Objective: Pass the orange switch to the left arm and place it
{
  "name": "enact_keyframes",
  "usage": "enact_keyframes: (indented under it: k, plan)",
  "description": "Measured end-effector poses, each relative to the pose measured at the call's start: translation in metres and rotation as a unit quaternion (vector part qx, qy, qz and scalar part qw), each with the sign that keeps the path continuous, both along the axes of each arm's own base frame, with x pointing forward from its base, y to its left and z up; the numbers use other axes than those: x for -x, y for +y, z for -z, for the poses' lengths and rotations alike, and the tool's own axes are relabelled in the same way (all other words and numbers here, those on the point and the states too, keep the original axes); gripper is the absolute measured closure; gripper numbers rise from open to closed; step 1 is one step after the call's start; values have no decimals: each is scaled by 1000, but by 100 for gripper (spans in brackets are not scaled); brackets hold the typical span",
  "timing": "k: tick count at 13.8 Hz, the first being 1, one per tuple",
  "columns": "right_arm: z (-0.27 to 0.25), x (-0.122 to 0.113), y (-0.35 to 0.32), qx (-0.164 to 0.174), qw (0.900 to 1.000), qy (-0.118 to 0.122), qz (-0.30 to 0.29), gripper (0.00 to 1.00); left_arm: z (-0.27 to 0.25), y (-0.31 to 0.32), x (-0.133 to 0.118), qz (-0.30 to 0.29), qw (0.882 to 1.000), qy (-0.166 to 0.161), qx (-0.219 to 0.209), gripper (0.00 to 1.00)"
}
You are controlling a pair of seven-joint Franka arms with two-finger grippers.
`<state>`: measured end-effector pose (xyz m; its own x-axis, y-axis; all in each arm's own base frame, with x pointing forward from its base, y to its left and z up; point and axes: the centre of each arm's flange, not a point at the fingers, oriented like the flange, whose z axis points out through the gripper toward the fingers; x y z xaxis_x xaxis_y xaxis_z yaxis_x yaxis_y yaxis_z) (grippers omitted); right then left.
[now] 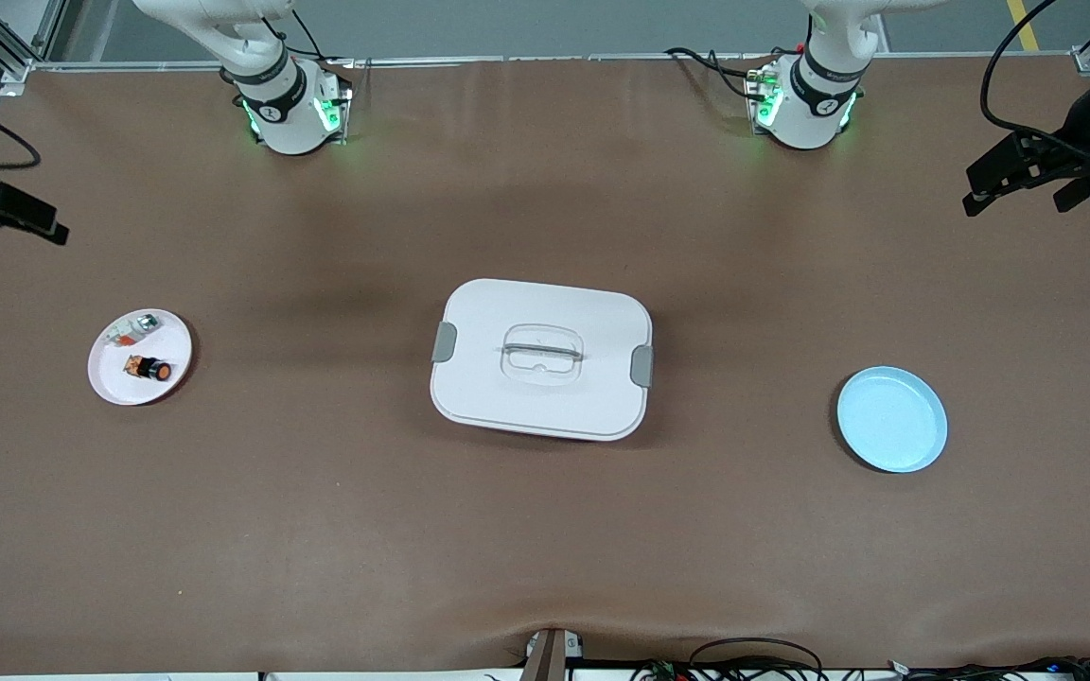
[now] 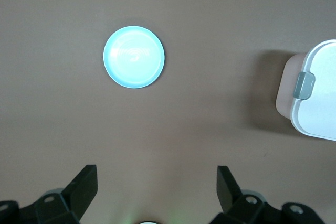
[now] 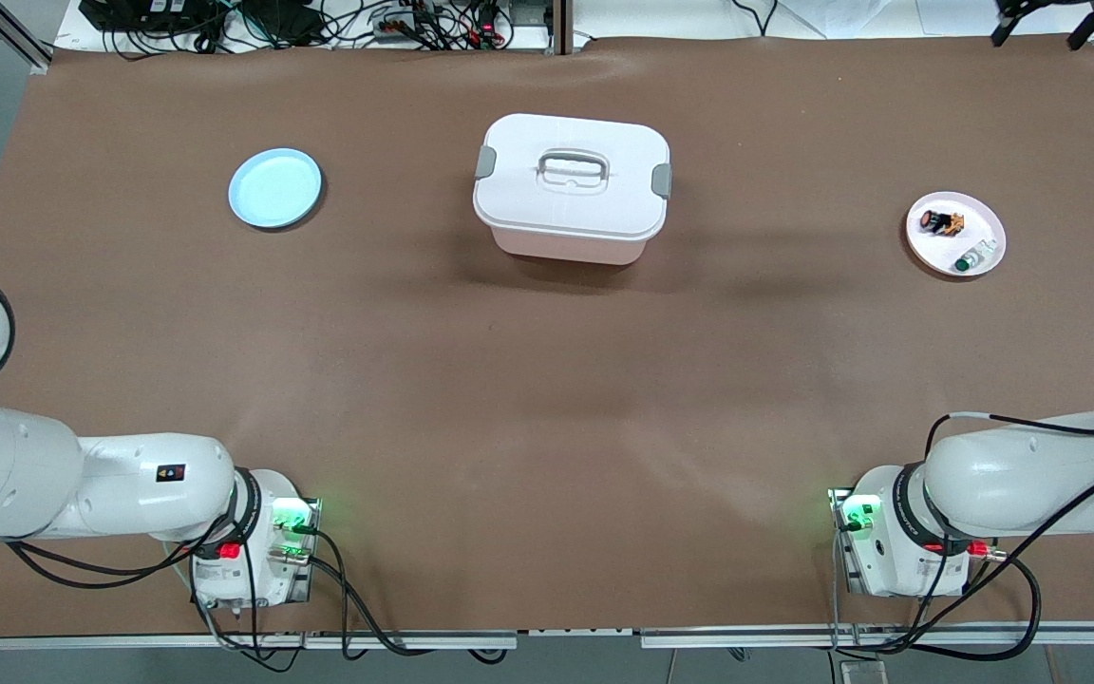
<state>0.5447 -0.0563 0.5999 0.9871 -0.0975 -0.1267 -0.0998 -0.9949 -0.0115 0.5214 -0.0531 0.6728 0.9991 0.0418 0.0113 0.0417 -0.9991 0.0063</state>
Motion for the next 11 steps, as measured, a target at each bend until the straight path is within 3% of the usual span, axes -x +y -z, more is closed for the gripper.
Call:
enact_keyframes:
  k: [7, 11]
  plan:
    - [70, -33, -36, 3, 999, 48, 21, 0, 1, 0, 0, 0, 1000, 1, 0, 0]
    - [82, -41, -63, 13, 999, 37, 37, 0, 1, 6, -1, -6, 1000, 1, 0, 0]
